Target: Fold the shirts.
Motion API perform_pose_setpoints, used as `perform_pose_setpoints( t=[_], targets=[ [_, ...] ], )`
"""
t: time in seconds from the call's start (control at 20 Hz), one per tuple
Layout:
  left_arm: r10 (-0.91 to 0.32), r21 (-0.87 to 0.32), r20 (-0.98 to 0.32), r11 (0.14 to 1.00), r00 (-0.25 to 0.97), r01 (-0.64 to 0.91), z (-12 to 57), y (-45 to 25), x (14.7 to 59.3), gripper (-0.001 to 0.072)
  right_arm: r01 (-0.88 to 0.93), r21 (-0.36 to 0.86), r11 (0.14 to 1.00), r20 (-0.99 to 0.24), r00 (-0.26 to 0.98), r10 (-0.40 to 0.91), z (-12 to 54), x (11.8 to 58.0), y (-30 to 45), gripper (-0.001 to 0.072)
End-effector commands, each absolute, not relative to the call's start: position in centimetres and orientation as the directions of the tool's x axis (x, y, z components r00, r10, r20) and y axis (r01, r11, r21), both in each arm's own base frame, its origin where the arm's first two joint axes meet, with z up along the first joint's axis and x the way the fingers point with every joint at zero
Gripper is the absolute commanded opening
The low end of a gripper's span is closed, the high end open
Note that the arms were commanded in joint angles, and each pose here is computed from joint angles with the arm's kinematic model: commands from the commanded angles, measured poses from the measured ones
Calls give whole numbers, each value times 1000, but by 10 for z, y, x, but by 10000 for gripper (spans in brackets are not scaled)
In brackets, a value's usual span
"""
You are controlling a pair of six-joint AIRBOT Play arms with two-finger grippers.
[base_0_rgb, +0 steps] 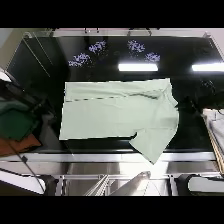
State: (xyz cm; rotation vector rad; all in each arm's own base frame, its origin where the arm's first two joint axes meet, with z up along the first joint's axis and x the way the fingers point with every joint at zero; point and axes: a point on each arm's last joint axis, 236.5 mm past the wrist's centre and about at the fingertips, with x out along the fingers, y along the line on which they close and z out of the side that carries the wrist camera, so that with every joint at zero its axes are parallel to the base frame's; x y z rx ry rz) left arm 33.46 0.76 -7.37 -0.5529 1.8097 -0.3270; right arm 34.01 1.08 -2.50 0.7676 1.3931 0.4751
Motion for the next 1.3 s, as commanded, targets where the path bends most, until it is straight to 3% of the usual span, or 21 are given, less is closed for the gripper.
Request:
perform_pose_setpoints(
  t=[0.0, 0.15, 0.2, 0.25, 0.4, 0.5, 0.55, 0.7, 0.95, 1.05, 1.15, 1.2, 1.25],
  targets=[
    [-443, -402, -846, 896, -298, -190, -113, -10, 282, 282, 178, 700, 692, -714, 188, 674, -29, 303, 24, 327],
    [-433, -398, -830, 901, -351, -169, -129, -26, 271, 282, 182, 703, 688, -712, 180, 679, -27, 282, 35, 338],
    [-433, -400, -819, 901, -377, -167, -134, -30, 267, 282, 197, 695, 691, -719, 175, 673, -28, 276, 35, 446],
    [-433, -403, -803, 901, -409, -163, -138, -35, 262, 282, 232, 678, 698, -735, 165, 658, -31, 270, 32, 486],
    [-430, -427, -771, 896, -470, -119, -139, -50, 255, 246, 349, 584, 733, -800, 93, 593, -45, 243, 12, 483],
    [-419, -436, -784, 897, -459, -74, -138, -54, 263, 22, 444, 488, 751, -843, 19, 537, -62, 220, -1, 482],
    [-415, -435, -790, 898, -452, -64, -137, -55, 267, 23, 470, 464, 751, -851, 2, 525, -72, 212, -2, 483],
    [-413, -435, -796, 899, -443, -57, -134, -55, 271, 23, 537, 493, 684, -826, 41, 563, -97, 207, 17, 483],
    [-414, -437, -792, 898, -449, -58, -134, -55, 270, 23, 566, 642, 517, -689, 130, 713, -118, 204, 66, 478],
    [-436, -454, -785, 888, -440, -70, -132, -60, 272, 23, 544, 694, 471, -641, 170, 748, -119, 212, 76, 289],
    [-488, -498, -767, 862, -417, -94, -128, -69, 277, 23, 518, 742, 426, -593, 211, 777, -116, 223, 82, 260],
    [-517, -520, -756, 847, -402, -110, -125, -73, 280, 23, 486, 774, 405, -559, 224, 799, -109, 226, 86, 51],
    [-542, -541, -743, 832, -394, -123, -122, -75, 282, 23, 462, 794, 394, -532, 216, 819, -101, 226, 89, 18]
  ],
)
